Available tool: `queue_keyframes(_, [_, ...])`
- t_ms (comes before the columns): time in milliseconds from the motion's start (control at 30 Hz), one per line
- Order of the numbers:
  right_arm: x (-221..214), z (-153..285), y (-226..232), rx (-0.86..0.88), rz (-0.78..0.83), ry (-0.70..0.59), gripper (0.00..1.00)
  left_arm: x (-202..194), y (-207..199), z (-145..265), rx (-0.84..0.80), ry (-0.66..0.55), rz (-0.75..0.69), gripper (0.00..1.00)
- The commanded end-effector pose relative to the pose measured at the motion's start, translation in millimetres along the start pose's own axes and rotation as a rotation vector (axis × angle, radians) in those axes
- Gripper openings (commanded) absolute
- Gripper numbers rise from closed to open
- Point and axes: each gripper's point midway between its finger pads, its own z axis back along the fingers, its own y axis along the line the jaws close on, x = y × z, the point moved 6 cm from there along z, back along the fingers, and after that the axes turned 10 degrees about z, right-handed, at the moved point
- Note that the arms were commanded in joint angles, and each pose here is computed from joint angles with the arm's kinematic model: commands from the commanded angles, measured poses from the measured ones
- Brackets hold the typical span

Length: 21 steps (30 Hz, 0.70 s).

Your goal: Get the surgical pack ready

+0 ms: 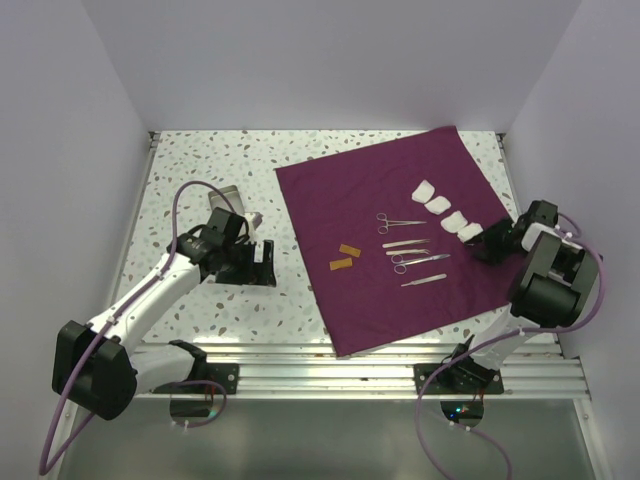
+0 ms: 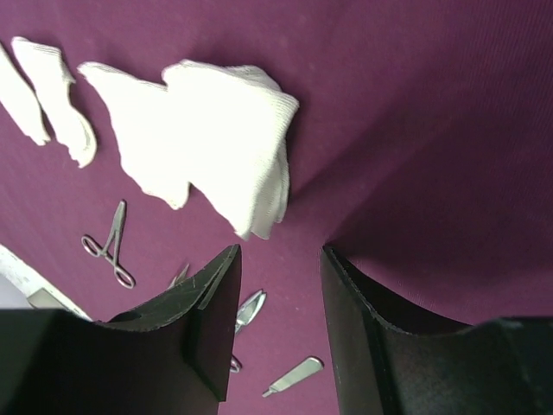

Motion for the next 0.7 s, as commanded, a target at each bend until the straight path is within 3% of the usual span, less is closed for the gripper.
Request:
queue_keyframes(0, [1.3, -4.9, 5.6, 0.062, -0.062, -0.028, 0.46, 0.6, -2.5, -1.8, -0.025, -0.001, -0.026, 0.96])
queue_keyframes(333, [3.4, -11.6, 7.7, 0.102, -0.110, -0.069, 0.41, 0.1, -2.7, -1.0, -0.020, 0.004, -0.018, 0.96])
queue_keyframes(667, [11.4, -17.5, 2.4, 0.067, -0.146, -0.093, 0.43, 1.8, -3.7, -2.8, -0.021, 0.007, -0.018, 0.96])
